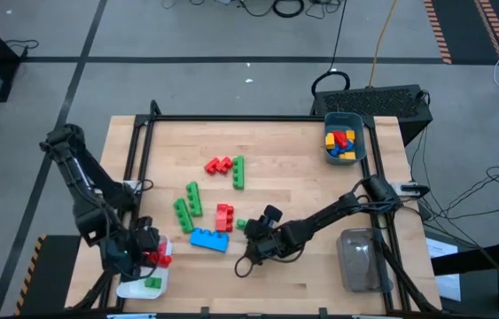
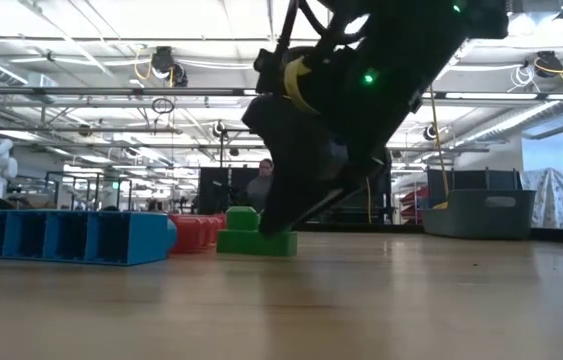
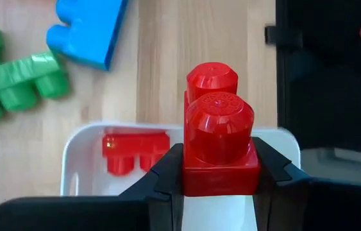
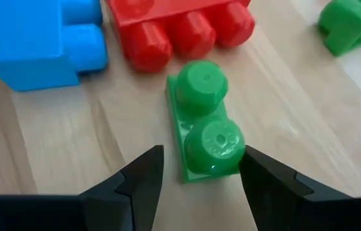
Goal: Sort blocks by size
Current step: Put the two stud red game piece into the white bin
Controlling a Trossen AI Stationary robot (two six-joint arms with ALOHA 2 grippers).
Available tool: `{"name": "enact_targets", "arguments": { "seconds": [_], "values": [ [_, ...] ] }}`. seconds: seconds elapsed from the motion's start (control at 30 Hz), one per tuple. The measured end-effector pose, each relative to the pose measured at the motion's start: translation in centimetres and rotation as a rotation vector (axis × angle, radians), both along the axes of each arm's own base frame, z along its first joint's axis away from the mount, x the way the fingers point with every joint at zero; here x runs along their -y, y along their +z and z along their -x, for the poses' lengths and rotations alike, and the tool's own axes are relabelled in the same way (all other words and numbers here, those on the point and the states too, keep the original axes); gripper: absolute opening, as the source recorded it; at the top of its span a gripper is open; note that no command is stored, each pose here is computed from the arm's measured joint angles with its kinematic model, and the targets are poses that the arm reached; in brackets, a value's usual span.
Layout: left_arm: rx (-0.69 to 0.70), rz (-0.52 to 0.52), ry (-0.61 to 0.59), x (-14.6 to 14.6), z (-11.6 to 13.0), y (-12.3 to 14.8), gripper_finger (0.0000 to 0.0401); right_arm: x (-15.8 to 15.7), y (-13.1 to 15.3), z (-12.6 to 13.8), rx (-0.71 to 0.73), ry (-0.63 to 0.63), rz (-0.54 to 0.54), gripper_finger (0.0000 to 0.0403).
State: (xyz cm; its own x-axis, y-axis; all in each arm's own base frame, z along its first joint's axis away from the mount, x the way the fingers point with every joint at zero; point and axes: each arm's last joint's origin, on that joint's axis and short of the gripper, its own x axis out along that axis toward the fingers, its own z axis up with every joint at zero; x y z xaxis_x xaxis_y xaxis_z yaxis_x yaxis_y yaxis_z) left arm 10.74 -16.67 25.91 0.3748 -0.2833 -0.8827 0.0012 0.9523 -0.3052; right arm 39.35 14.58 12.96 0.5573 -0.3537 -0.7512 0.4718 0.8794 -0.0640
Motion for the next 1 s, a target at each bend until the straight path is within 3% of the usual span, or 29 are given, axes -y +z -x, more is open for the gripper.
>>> {"name": "enact_targets", "arguments": {
  "seconds": [0.2,0.37,0.6,0.83,1.0],
  "values": [
    [-0.168,0.038,-0.035,0.2,1.2,-0.3,0.0089,0.8,-0.9,0.3,-0.035,0.012,-0.024,0.0190],
    [-0.269,0.001,-0.023,0.4,2.1,-0.9,0.0089,1.8,-1.7,-0.1,0.025,0.049,-0.090,0.0190],
    [-0.277,-0.031,-0.030,0.8,2.3,-1.4,0.0096,2.5,-1.8,-0.5,0.054,0.075,-0.139,0.0180],
    [-0.246,-0.087,-0.022,1.1,1.9,-2.0,0.0148,2.5,-1.8,-0.6,0.054,0.079,-0.142,0.0137],
    [-0.255,-0.107,-0.022,1.2,1.9,-2.2,0.0170,2.4,-1.8,-0.6,0.052,0.083,-0.142,0.0129]
  ]
}}
